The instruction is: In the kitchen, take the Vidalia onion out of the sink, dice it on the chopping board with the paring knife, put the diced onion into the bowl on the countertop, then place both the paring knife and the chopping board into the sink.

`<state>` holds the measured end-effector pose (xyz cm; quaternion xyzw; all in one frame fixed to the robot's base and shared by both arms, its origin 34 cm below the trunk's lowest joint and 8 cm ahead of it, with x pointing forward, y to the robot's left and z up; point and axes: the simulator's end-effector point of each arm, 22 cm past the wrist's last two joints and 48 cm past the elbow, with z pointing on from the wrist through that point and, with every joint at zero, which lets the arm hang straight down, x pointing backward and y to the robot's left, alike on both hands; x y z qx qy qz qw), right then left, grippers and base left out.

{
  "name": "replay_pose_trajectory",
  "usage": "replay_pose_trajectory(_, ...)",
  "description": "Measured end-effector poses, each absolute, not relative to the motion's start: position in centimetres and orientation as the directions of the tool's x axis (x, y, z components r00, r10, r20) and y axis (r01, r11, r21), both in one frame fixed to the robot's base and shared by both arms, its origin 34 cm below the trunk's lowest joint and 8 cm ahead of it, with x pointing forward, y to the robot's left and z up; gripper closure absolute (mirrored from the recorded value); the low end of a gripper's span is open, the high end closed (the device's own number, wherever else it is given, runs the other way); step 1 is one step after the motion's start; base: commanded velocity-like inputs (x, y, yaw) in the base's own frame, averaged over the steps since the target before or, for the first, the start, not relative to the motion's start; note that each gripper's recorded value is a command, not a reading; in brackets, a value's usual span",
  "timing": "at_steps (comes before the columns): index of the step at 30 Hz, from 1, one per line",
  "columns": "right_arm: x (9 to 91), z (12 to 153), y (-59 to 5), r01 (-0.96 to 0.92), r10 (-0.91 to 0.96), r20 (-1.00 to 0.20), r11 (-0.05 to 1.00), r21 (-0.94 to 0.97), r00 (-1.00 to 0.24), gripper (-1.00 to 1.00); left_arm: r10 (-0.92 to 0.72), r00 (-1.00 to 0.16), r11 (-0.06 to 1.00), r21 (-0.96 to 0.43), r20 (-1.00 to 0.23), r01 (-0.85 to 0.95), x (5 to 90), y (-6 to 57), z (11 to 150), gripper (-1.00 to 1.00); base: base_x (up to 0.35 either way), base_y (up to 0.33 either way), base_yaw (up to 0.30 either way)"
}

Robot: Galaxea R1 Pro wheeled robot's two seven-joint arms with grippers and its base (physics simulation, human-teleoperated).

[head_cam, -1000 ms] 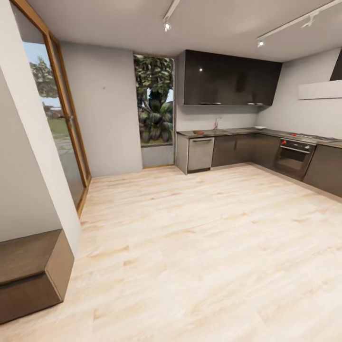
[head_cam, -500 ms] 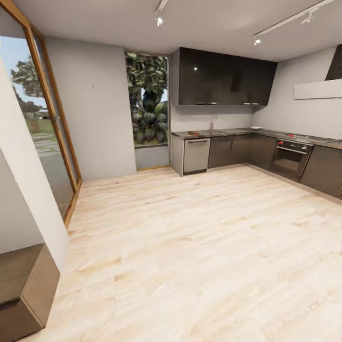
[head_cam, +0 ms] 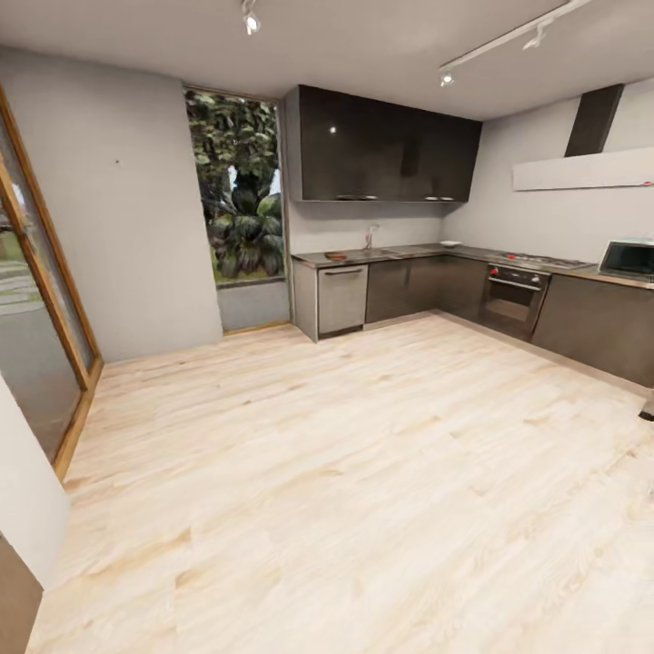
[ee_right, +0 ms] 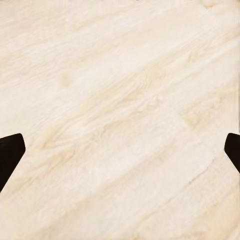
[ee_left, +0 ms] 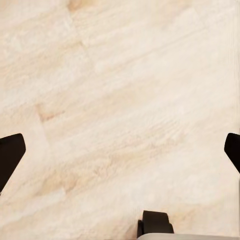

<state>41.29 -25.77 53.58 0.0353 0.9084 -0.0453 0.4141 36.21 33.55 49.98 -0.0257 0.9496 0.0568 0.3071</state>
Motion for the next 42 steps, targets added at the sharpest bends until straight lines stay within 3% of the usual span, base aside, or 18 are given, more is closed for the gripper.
replay_pose_trajectory(42,41.3,53.58,-25.73,0.1,0.026,-0.756,0.994,-0.053,-0.655,-1.0,-0.015,-0.813,0.993,0.089,-0.582,-0.082,35.97,33.3,49.83,-1.0,0.324,0.0,-0.129)
